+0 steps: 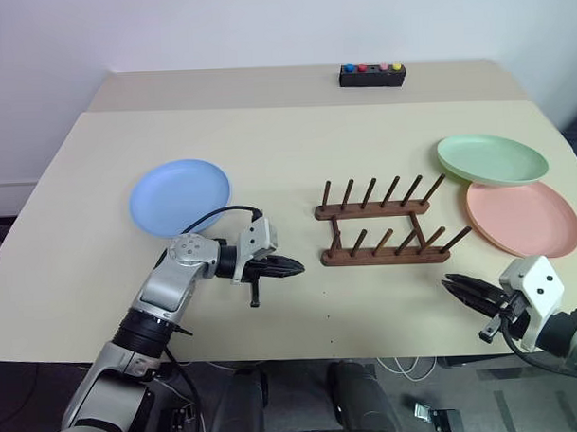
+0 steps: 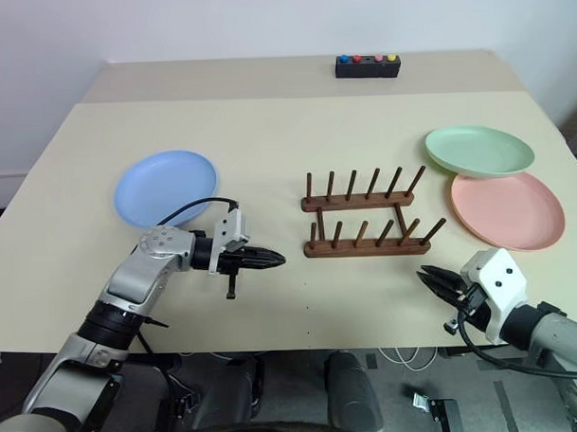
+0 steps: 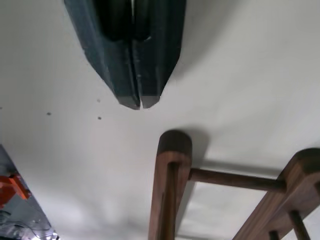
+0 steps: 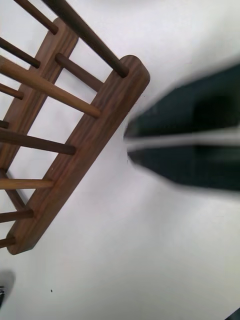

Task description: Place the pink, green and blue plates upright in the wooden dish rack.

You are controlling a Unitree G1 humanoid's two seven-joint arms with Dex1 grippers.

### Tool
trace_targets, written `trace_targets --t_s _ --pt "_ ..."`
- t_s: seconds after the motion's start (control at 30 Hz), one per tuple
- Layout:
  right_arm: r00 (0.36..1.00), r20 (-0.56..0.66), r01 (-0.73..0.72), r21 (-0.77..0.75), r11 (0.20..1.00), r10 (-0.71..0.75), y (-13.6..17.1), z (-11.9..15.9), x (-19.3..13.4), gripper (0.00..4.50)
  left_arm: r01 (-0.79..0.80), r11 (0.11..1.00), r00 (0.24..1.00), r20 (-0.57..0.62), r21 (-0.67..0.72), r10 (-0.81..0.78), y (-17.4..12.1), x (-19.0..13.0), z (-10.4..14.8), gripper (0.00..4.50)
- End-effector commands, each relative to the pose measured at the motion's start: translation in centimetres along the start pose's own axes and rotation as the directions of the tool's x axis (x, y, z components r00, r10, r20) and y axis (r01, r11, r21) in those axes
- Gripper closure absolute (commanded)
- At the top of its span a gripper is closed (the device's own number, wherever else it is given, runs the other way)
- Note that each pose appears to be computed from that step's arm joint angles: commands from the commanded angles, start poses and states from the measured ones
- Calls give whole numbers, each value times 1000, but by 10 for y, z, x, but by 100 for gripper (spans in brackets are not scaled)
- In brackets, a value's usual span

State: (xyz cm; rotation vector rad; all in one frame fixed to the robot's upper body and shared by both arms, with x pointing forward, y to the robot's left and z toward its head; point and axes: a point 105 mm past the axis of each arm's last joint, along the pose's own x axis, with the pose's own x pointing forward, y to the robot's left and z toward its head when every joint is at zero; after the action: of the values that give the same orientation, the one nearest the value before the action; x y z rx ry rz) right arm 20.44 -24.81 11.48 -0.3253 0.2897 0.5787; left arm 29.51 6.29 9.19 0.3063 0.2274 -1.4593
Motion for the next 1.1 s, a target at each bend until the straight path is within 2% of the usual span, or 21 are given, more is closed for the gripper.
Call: trace_targets --t_s 0.03,0.27,0.37,0.63,1.03,1.1 --pt "1000 -14 4 -49 999 -5 -1 4 3 444 9 999 1000 14 39 -9 -4 8 10 450" --pt "992 -115 47 -113 992 -60 -17 -15 32 444 47 998 999 -6 47 -47 -8 48 15 450" --pt "989 -127 58 -129 990 -75 -21 -20 37 444 45 998 999 -5 47 -45 -6 56 17 450" --pt "988 -117 81 -132 988 -97 -26 -26 46 444 3 997 1000 -15 71 -2 1 60 18 450" --pt "985 -63 144 -177 974 -158 -42 -20 68 444 -155 978 987 -20 143 160 28 59 13 450" --pt "981 -34 178 -196 964 -188 -51 -13 78 444 -226 964 973 -5 139 229 40 58 16 450"
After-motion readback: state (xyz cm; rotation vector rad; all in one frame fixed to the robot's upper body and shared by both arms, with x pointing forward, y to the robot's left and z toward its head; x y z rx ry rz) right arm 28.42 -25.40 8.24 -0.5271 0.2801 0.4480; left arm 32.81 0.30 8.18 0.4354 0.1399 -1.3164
